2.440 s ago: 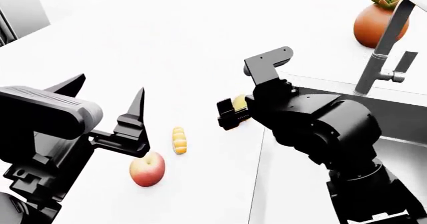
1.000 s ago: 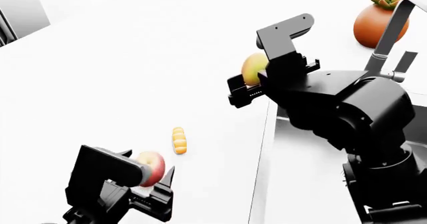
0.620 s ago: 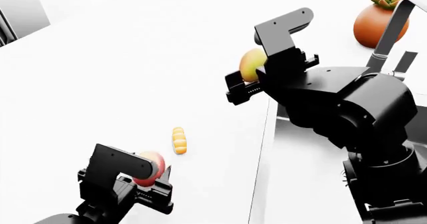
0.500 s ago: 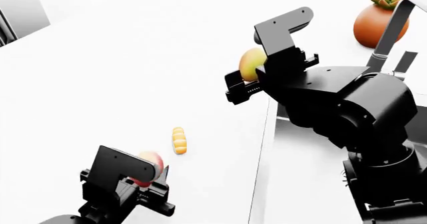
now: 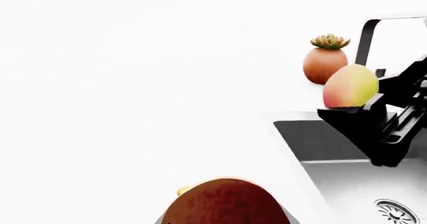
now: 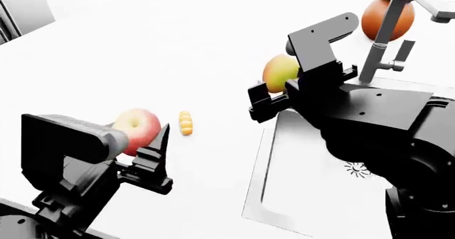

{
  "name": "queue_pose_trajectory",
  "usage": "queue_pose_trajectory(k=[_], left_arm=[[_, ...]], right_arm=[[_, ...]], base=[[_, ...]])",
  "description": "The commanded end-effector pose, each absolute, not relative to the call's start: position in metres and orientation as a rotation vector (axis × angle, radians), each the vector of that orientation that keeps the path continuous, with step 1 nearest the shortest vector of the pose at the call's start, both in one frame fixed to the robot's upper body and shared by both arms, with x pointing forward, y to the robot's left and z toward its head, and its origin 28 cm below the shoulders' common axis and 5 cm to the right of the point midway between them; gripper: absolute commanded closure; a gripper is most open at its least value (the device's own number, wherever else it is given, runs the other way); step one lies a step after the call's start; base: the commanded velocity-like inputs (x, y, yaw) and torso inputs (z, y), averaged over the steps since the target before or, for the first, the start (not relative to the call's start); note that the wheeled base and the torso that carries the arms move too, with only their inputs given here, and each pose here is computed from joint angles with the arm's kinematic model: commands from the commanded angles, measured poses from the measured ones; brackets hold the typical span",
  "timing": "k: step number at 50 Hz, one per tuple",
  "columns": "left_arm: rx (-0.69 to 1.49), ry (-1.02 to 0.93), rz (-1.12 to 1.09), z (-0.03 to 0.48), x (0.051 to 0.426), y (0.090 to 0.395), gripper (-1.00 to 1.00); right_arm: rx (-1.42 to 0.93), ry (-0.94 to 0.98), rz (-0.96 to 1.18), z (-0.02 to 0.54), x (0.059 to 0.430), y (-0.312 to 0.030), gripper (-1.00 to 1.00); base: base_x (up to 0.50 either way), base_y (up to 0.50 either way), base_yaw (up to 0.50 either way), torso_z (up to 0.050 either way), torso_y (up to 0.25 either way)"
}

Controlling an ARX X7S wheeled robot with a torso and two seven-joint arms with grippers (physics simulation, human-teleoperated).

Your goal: Pick up the fruits and vegetables and place them in the sink. Turn on the sink faucet to wash them. Then turn the sink off and put them in the tray.

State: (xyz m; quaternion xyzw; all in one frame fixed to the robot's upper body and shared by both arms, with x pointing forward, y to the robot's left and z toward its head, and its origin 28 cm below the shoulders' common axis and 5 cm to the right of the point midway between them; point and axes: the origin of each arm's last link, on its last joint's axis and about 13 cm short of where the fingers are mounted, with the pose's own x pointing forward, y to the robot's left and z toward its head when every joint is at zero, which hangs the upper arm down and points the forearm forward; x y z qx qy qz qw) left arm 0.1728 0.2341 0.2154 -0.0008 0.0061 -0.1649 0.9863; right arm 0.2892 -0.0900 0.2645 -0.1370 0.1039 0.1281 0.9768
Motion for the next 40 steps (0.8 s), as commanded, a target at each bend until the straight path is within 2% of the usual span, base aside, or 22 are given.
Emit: queue_pose_trajectory(k=[1,17,25,40], left_arm=[[-0.044,-0.099,-0.336,0.243,0.161,0.231,1.00],[0.009,-0.095,-0.362,0.267,0.181,0.225,1.00],[0.026,-0.156,-0.327,0.281,0.192,0.225,1.00],[0.107,-0.144,-0.335,0.283,0.198,0.219,1.00]], right_arm=[[-0.278,0.173,0.303,0.259,0.270,-0.095,1.00],[-0.269,0.201,0.292,0.258,0.270,-0.106,1.00],[-0.286,0.204,0.268,0.265,0.267,-0.112,1.00],[-0.286,0.213,0.259,0.266,0.273,-0.114,1.00]], base=[[-0.28,-0.08,-0.50,0.000,0.000],[-0.20,-0.05,-0.50,0.000,0.000],[-0.16,-0.03,-0.50,0.000,0.000],[-0.11,-0.01,-0.50,0.000,0.000]])
